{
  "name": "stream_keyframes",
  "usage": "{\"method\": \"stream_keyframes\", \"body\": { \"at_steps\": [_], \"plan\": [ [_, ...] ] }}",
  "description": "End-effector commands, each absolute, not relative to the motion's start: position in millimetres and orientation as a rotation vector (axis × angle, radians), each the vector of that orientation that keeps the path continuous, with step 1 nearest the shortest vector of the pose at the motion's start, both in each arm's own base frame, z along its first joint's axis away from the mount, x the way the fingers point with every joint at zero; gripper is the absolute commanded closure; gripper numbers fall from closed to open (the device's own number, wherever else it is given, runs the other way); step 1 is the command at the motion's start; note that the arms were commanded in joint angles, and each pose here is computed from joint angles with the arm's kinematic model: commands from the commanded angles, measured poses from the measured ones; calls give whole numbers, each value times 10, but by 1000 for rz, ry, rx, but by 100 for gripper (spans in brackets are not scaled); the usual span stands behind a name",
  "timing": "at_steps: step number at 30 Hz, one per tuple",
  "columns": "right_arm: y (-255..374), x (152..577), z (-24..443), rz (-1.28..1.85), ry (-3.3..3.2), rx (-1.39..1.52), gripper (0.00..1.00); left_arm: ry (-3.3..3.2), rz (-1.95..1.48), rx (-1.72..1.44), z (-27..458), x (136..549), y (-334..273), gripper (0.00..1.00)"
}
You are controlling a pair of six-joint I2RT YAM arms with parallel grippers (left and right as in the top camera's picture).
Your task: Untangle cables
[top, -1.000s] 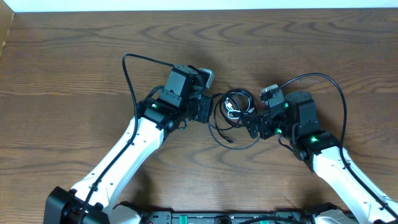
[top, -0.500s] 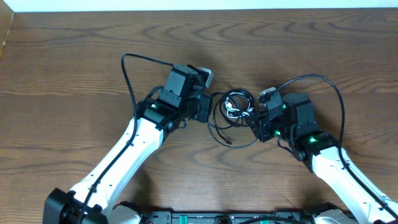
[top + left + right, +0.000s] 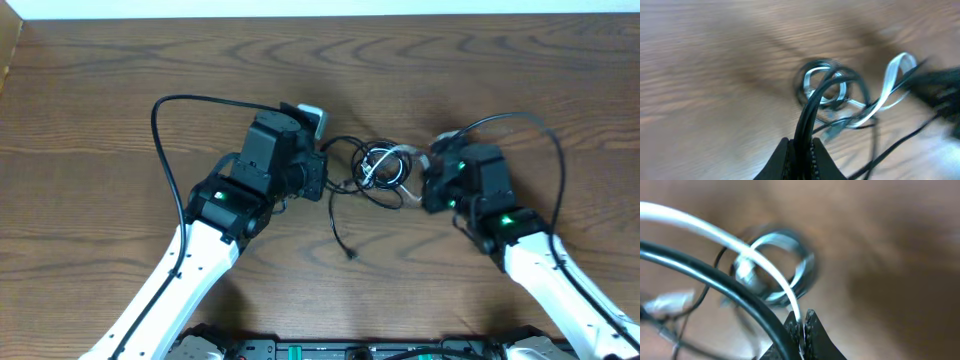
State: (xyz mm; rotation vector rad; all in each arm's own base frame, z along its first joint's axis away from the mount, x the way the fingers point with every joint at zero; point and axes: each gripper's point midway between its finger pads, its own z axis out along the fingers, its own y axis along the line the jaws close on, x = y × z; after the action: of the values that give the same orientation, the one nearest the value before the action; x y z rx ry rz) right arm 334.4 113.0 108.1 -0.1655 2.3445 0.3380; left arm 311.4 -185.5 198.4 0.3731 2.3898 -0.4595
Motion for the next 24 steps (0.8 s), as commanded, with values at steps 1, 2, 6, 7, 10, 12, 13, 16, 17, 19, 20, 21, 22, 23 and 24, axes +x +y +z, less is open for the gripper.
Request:
{"method": "stream_keyframes", "body": {
  "at_steps": [1,2,6,7,10,12,13,16,17,19,20,21,22,23,24],
  "plan": [
    [595,3648,1762,86,2164,11,99,2390,-202,271,1952,3276,-1491,92],
    [511,3672,1893,54,2138,31,99,2397,-175,256,1929,3289,-1439,92],
    [121,3691,2339,-98,2061,128,99,2416,-132,195,1884,3353,-1253,92],
    [31,3680,2414,-130,2050,145,99,2414,-123,172,1888,3382,-1194,92],
    [-186,3635,2504,-183,2043,208,99,2404,-71,87,1906,3472,-954,92],
    [-293,3603,2474,-205,2061,237,99,2405,-78,24,1910,3509,-841,91],
    [-333,3578,2437,-213,2077,250,99,2410,-104,4,1905,3512,-829,89],
    [-352,3486,2281,-220,2150,257,99,2431,-255,40,1893,3470,-995,87],
    [-311,3464,2222,-202,2179,241,99,2437,-319,67,1896,3441,-1088,87],
    [-202,3436,2132,-143,2225,203,99,2446,-425,117,1903,3379,-1252,87],
    [-154,3425,2093,-117,2244,187,99,2450,-458,135,1901,3354,-1310,87],
    [-102,3412,2058,-87,2263,170,99,2455,-479,151,1895,3325,-1354,83],
    [-72,3397,2029,-68,2278,160,99,2465,-482,159,1879,3300,-1375,74],
    [-55,3379,1998,-59,2293,155,99,2475,-481,166,1861,3276,-1387,65],
    [-52,3362,1974,-58,2306,153,98,2487,-477,169,1841,3254,-1384,62]
  ]
}}
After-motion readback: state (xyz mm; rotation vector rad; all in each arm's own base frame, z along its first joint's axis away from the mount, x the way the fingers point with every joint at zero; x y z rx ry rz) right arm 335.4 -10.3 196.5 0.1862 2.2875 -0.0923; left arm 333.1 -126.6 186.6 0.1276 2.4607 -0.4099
